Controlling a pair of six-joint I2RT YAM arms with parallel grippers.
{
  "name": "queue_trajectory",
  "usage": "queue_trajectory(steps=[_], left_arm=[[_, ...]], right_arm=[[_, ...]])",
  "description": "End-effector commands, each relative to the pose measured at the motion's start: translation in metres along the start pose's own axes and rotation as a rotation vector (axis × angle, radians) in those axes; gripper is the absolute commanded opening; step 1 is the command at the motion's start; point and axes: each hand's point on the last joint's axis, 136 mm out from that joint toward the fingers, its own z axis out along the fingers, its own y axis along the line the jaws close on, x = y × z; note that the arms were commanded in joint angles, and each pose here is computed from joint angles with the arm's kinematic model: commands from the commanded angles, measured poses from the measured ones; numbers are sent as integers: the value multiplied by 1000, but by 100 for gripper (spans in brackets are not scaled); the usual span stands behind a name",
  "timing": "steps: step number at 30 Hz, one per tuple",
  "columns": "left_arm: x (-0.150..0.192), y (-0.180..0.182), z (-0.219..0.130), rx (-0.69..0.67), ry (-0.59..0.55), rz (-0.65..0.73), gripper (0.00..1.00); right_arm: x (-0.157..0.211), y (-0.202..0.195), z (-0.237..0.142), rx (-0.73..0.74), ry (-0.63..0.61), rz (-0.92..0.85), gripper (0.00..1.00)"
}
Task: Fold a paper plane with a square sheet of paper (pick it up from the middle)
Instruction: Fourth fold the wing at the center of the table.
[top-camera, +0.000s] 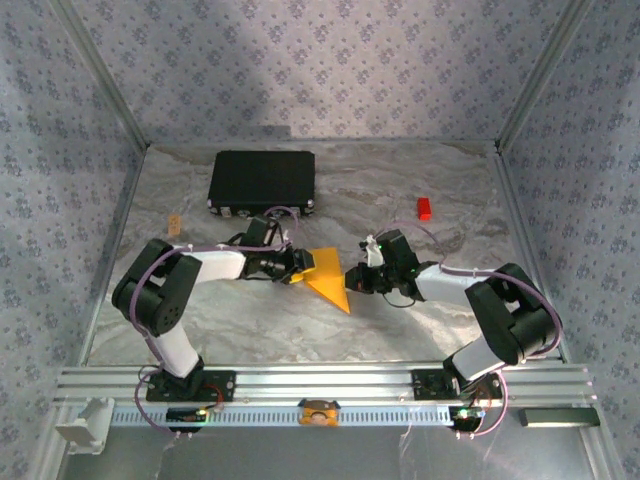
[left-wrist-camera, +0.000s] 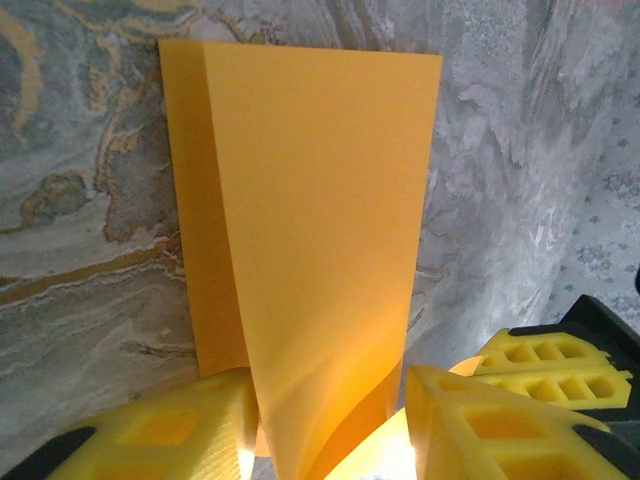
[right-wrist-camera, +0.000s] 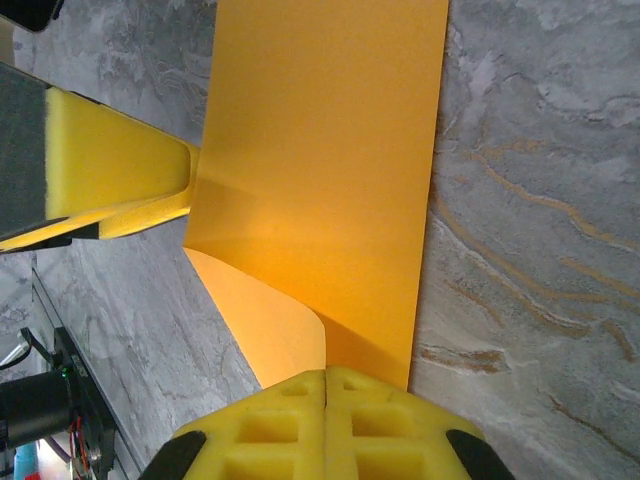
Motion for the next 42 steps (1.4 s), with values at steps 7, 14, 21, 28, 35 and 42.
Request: queue_trajectory(steps=[7, 14, 21, 28, 35, 42], left_arm=[[-5, -17, -3, 41, -23, 29, 18], [-3, -19, -7, 48, -33, 32, 15], [-2, -29, -7, 79, -24, 52, 22], [-3, -36, -8, 96, -20, 66, 22], [-2, -34, -8, 92, -16, 65, 20], [-2, -34, -7, 93, -16, 66, 18]], right_arm=[[-2, -4, -12, 76, -20, 8, 25], [-10, -6, -31, 276, -133, -168, 41], [-9, 15, -35, 423, -365, -578, 42], [16, 28, -15, 527, -308, -975, 41], [24, 26, 0, 598, -299, -1146, 40], [32, 26, 11, 602, -270, -1210, 39]])
